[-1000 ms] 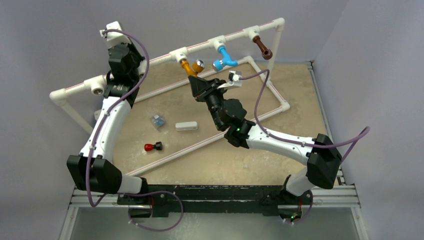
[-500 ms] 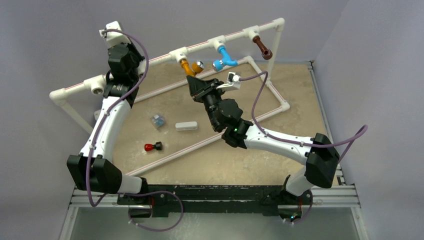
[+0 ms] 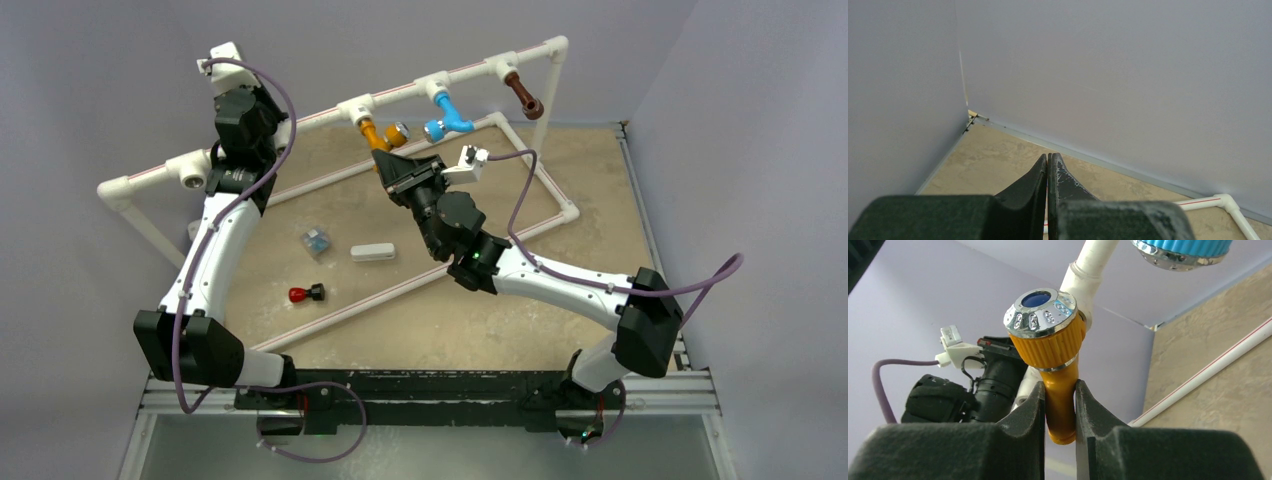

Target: Install the water faucets

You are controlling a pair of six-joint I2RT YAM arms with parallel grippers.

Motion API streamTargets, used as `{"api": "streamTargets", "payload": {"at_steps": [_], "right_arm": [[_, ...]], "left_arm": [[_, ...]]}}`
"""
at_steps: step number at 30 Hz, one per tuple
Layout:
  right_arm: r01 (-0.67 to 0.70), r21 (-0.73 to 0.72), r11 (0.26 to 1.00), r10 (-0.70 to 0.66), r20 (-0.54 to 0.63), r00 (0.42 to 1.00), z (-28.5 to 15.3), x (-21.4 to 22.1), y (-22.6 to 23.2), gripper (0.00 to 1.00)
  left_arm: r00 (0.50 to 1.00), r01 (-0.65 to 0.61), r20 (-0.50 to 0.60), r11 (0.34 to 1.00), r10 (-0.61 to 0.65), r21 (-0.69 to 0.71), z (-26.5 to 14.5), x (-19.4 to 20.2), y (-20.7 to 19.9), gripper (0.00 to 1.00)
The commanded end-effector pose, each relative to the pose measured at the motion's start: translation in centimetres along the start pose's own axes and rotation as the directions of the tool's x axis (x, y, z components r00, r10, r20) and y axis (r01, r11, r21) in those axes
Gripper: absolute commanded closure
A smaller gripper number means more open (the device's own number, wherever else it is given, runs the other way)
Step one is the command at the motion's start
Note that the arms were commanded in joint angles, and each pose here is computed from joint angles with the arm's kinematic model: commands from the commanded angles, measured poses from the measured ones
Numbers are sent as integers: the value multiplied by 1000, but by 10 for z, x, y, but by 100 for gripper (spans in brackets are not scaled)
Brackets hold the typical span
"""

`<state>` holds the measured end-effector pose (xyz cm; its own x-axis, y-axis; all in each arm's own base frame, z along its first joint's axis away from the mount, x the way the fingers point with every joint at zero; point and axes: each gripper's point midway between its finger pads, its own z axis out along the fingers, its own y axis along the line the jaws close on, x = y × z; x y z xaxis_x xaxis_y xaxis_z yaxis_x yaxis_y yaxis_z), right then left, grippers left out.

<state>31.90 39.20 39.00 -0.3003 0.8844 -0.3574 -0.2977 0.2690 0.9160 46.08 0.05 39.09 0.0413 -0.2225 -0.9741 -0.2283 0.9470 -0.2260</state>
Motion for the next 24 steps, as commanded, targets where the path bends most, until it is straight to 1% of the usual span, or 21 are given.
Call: {"api": "streamTargets", "payload": {"at_steps": [1,6,11,13,16,21,24], "right_arm": [[-316,-108,942,292,-197,936,3,26,54,100],[-406,-98,909,373,-246,895,1,29,57,100],[-404,-100,909,372,-241,896,1,27,58,100],[-392,-96,915,362,-234,902,1,27,56,94],[-366,-94,926,339,-217,915,2,25,52,87],[-301,-93,949,281,-185,942,3,22,45,68],[-261,-90,961,245,-161,956,3,19,40,59]], "left_arm": [[944,-67,-316,992,97,104,-32,89,-13,100],[944,-66,-317,992,96,105,-32,89,-14,100],[943,-66,-317,992,97,107,-32,89,-14,100],[943,-63,-319,992,95,108,-32,89,-14,100],[943,-63,-318,992,94,109,-32,89,-14,100],[943,-63,-320,992,95,110,-32,90,-15,100],[943,-62,-319,992,95,110,-32,89,-15,100]]}}
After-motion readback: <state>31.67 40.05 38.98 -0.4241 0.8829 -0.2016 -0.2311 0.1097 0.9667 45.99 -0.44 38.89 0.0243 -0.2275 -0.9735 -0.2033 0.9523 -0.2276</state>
